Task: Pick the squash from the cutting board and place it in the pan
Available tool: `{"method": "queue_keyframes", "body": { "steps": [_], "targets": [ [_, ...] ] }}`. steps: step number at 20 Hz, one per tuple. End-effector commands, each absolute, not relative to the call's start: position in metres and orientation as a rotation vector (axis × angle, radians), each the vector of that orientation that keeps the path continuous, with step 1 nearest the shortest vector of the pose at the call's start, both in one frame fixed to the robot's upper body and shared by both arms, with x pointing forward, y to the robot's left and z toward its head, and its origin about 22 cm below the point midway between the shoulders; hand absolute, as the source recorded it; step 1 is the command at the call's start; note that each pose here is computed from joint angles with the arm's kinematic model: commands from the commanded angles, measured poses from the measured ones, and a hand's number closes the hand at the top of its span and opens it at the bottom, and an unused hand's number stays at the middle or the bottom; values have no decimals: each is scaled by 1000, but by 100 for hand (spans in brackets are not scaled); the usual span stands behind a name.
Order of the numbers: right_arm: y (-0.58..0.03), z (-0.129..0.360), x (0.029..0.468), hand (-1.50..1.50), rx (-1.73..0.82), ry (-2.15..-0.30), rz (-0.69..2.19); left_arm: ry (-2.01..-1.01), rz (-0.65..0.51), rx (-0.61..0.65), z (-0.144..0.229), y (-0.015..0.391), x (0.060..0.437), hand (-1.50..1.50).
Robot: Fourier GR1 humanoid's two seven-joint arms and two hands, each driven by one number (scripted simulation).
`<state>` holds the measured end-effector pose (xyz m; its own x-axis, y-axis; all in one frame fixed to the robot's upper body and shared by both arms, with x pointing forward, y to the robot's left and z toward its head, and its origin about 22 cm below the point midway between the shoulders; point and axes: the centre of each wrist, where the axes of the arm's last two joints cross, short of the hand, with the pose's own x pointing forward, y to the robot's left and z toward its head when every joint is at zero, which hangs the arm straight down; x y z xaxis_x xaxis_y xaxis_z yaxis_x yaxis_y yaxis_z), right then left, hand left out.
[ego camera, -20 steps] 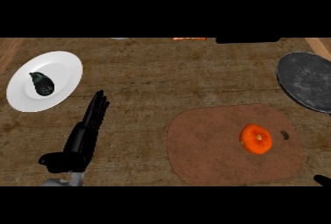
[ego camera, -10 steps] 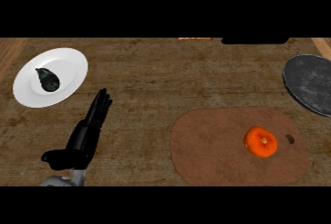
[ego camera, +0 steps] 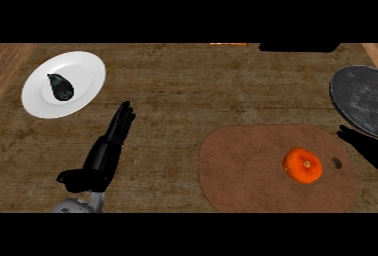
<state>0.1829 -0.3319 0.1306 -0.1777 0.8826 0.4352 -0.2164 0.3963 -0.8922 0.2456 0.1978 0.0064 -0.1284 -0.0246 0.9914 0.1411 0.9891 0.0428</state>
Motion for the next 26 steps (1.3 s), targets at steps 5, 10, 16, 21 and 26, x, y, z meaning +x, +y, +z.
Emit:
{"method": "queue_keyframes", "body": {
  "steps": [5, 10, 16, 21, 26],
  "targets": [
    [-284, 87, 205, -150, -703, -1222, 1240, -1698, -143, -72, 17, 221, 248, 0],
    [-279, 89, 216, -150, -689, -1230, 1216, -1675, -120, -81, 3, 196, 242, 0],
    [-274, 71, 197, -150, -709, -1214, 1177, -1692, -125, -56, 8, 205, 246, 0],
    [-270, 69, 231, -150, -679, -1251, 1162, -1694, -124, -61, 11, 210, 243, 0],
    [-276, 44, 239, -150, -671, -1229, 1153, -1699, -126, -70, 33, 203, 229, 0]
  ]
}}
